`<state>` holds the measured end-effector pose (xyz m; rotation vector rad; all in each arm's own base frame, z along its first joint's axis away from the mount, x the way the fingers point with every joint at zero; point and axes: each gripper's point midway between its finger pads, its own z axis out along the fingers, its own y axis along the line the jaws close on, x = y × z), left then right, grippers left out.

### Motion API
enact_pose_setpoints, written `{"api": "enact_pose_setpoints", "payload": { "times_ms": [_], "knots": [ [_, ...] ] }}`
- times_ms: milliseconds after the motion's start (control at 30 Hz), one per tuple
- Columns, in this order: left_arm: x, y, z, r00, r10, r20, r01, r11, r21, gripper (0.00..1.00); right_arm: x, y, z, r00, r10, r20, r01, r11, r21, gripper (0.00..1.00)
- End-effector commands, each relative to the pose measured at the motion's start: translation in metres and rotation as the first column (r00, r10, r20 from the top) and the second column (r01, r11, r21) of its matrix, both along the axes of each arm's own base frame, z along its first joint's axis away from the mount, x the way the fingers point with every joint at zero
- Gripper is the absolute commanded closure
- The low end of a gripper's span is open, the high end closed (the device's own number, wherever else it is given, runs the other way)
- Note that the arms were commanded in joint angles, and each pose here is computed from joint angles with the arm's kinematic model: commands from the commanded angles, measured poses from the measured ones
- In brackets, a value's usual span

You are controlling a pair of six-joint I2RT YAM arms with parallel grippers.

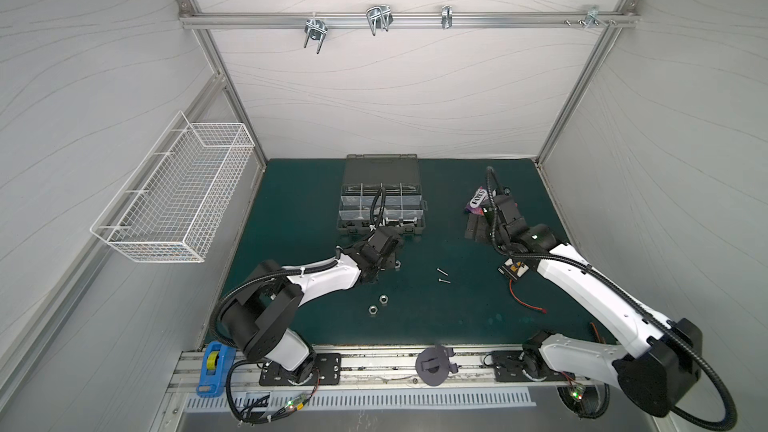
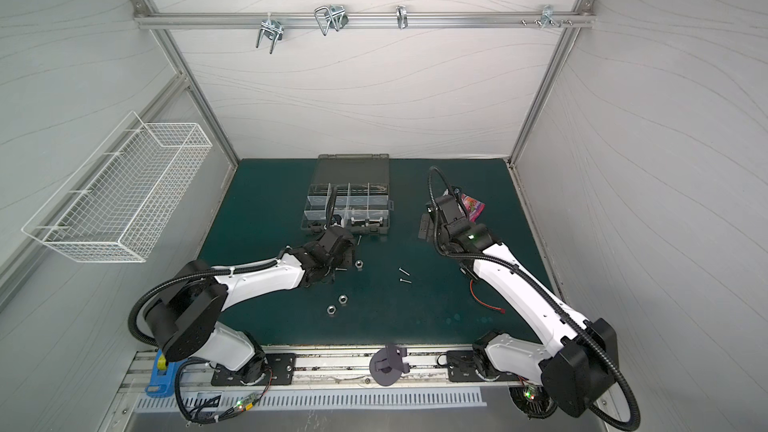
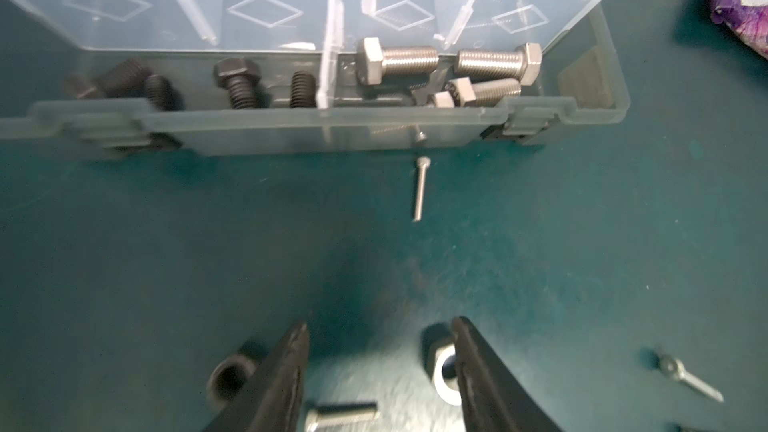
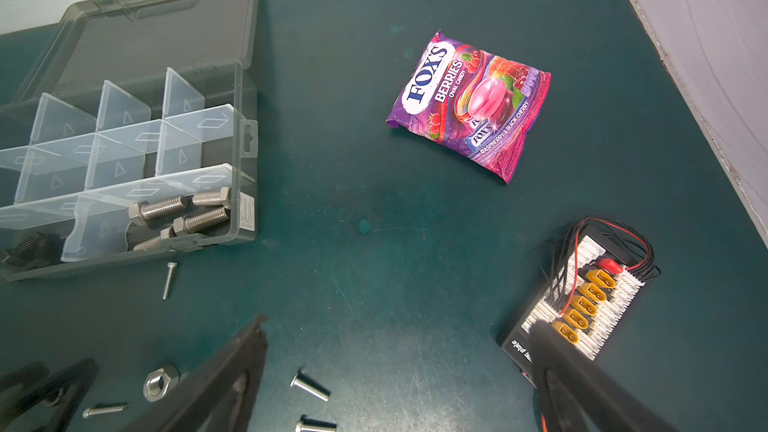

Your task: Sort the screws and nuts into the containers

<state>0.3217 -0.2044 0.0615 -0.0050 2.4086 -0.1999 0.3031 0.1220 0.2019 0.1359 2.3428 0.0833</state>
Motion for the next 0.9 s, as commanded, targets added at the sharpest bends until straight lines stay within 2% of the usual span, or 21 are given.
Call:
{"api": "enact_pose_setpoints", "payload": {
  "times_ms": [0,367,867],
  "knots": [
    [0.027,-0.017,0.014,0.994,0.011,0.109,-0.007,0.999,-0.035,0.44,0.002,-0.005,0.004,0.999,-0.03,0.013,0.03,1.0,0.001,0.01],
    [0.048,-0.033,-0.017,0.998,0.002,0.064,-0.003,1.0,0.025,0.48,0.005,-0.006,0.004,1.0,-0.03,0.001,0.03,1.0,-0.006,0.01],
    [0.06,-0.046,-0.043,1.0,-0.026,-0.005,0.026,0.997,0.068,0.55,0.009,-0.008,0.002,0.999,-0.038,0.001,0.038,0.999,-0.008,0.01]
  ]
}}
